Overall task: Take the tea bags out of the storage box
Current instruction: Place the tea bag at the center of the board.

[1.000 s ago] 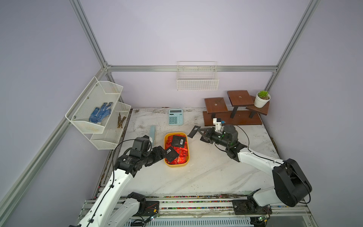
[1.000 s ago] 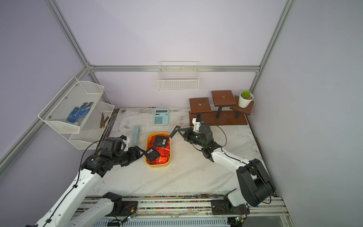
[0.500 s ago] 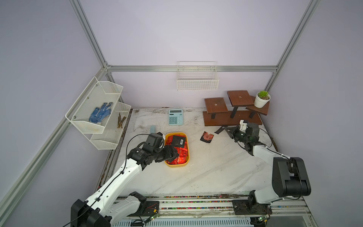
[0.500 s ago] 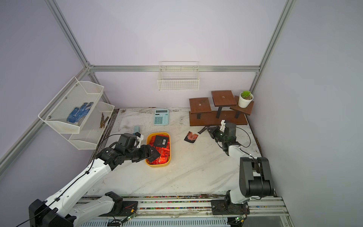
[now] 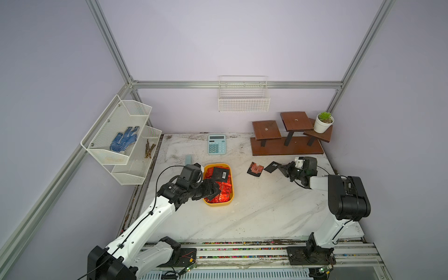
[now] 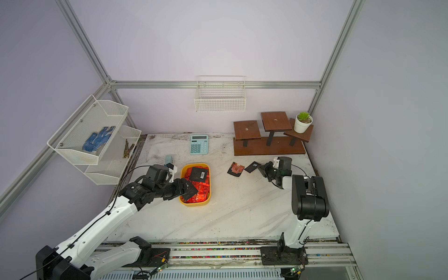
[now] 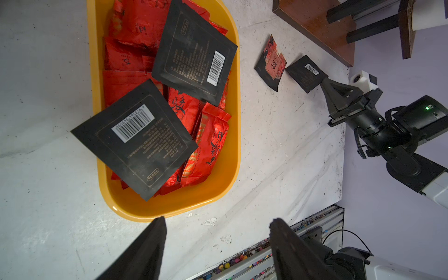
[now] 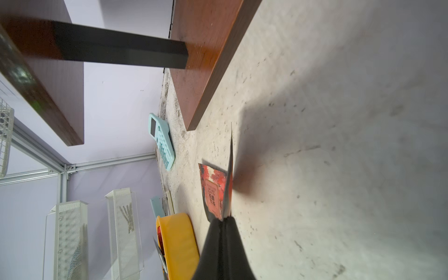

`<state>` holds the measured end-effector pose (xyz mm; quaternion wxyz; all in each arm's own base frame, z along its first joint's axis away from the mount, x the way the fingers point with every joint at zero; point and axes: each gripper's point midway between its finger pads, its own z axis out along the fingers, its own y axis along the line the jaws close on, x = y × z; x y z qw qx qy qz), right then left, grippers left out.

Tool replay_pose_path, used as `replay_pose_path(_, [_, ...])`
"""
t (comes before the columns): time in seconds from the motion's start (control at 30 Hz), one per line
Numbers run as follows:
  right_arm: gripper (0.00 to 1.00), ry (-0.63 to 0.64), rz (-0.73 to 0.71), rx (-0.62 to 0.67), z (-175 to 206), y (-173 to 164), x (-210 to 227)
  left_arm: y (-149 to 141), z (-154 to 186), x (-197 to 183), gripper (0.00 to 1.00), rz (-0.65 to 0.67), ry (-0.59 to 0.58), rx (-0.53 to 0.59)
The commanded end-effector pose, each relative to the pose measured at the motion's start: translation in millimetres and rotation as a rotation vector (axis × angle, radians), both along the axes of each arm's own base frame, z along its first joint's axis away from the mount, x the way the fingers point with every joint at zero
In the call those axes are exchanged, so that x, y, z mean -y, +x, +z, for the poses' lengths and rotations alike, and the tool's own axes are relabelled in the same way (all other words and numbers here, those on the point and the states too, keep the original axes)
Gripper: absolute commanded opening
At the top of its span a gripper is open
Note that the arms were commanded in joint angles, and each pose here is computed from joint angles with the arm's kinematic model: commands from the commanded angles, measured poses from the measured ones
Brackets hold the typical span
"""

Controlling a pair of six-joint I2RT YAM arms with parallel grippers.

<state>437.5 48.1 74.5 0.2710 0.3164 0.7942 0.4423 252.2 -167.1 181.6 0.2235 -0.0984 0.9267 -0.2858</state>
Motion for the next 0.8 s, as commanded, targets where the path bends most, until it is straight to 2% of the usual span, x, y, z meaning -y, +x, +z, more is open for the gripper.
replay_pose_path(0.0, [0.00, -0.061, -0.009, 0.015, 4, 3, 15, 4, 7, 3, 0.71, 0.005, -0.024, 0.030])
replay_pose_path(0.1, [0.00, -0.081, -0.009, -0.006, 0, 2, 21, 7, 5, 3, 0.71, 0.011, -0.013, 0.031])
replay_pose_path(0.13, [0.03, -0.087, -0.005, -0.011, -1, 2, 21, 8, 4, 2, 0.71, 0.014, -0.007, 0.030])
replay_pose_path(0.27, [0.34, -0.145, -0.023, -0.041, -3, -1, 28, 14, 2, -2, 0.71, 0.040, 0.022, 0.035])
replay_pose_path(0.33, [0.45, -0.188, -0.043, -0.053, -1, -6, 34, 18, 0, -4, 0.71, 0.053, 0.034, 0.040])
replay_pose_path(0.37, [0.48, -0.208, -0.051, -0.054, 1, -8, 37, 20, -1, -5, 0.71, 0.059, 0.041, 0.041])
replay_pose_path(0.43, [0.50, -0.248, -0.062, -0.048, 9, -13, 41, 24, -2, -6, 0.71, 0.068, 0.056, 0.046])
replay_pose_path(0.57, [0.49, -0.305, -0.050, -0.003, 29, -26, 38, 32, -11, -16, 0.71, 0.109, 0.110, 0.034])
replay_pose_path(0.77, [0.50, -0.373, 0.085, 0.127, 79, -51, -12, 35, -29, -48, 0.71, 0.224, 0.183, -0.013])
